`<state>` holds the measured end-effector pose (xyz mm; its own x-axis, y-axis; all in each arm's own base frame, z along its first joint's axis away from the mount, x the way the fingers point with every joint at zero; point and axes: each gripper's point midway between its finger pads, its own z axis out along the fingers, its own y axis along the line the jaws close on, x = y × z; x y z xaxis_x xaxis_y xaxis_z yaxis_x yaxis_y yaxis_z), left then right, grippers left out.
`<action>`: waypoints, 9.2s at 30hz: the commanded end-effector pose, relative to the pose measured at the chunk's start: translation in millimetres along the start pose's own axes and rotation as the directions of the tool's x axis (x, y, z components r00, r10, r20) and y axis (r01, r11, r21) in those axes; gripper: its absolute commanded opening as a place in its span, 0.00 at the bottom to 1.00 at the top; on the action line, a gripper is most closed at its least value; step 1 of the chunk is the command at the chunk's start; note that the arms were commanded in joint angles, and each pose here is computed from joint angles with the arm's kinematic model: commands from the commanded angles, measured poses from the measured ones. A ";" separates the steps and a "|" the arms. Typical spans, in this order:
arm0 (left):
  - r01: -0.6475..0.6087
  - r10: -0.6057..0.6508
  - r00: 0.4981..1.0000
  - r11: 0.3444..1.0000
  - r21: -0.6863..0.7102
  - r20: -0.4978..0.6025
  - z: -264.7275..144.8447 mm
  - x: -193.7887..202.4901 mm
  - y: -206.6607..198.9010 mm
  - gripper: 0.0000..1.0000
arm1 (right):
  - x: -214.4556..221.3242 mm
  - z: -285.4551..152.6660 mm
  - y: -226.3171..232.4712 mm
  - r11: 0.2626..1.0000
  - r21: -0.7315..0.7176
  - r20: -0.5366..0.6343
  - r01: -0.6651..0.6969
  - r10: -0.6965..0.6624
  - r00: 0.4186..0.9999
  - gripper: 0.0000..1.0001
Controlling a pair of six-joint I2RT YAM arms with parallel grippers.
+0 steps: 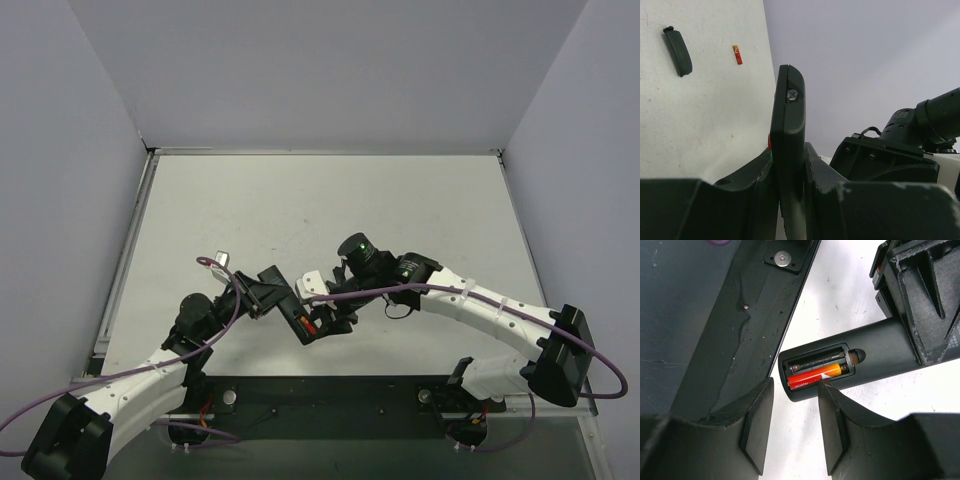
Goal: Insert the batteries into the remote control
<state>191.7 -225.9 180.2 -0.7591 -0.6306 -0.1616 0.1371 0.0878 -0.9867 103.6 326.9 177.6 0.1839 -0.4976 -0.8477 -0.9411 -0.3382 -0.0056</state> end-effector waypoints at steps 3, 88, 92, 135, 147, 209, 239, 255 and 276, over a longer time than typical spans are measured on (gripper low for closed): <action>-0.025 0.024 1.000 0.991 0.131 0.005 2.8 -5.7 -42.6 0.00 | -27.8 1.1 0.2 0.996 -0.029 0.082 0.088 -0.085 0.993 0.37; 0.058 -0.039 0.997 0.950 0.305 -0.067 -10.4 2.4 -91.1 0.00 | 19.2 20.0 -26.3 0.998 0.024 0.013 0.052 -0.053 0.999 0.30; 0.065 -0.043 0.996 0.944 0.322 -0.074 -12.1 3.3 -95.3 0.00 | 20.6 23.2 -28.9 0.999 0.027 0.019 0.044 -0.045 0.999 0.27; 0.013 -0.018 0.998 0.998 0.066 0.064 -3.8 -11.0 -19.4 0.00 | -19.9 -24.9 -7.2 0.977 0.176 -0.027 0.117 -0.114 0.993 0.38; 0.007 -0.010 0.999 0.997 0.077 0.043 -2.4 -8.6 -24.7 0.00 | -15.7 -10.6 -4.0 0.980 0.140 -0.076 0.145 -0.135 0.988 0.31; 0.013 -0.019 0.998 0.995 0.099 0.059 -4.1 -11.5 -34.5 0.00 | 14.6 22.3 -12.1 0.964 0.244 -0.212 0.104 -0.051 0.976 0.08; -0.052 0.050 0.998 0.998 0.037 0.045 -6.6 -6.9 -17.6 0.00 | -17.6 -0.1 -59.8 0.852 0.523 -0.096 0.006 0.053 0.994 0.06; 0.045 -0.054 0.994 0.995 0.086 0.098 -13.3 -14.1 -24.9 0.00 | 26.3 -0.8 -58.5 0.854 0.519 -0.158 -0.014 0.112 0.981 0.06; -0.022 0.023 0.994 1.000 -0.005 0.108 -13.1 -14.8 -7.3 0.00 | -10.5 -35.8 -64.4 0.755 0.618 0.038 -0.222 0.253 0.967 0.27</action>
<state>193.4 -206.4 172.2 -0.6924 -0.7113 -0.1204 0.0716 0.0984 -0.9926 168.9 327.0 157.9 0.0480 -0.6400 -0.7668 -0.9553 0.1949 -0.2225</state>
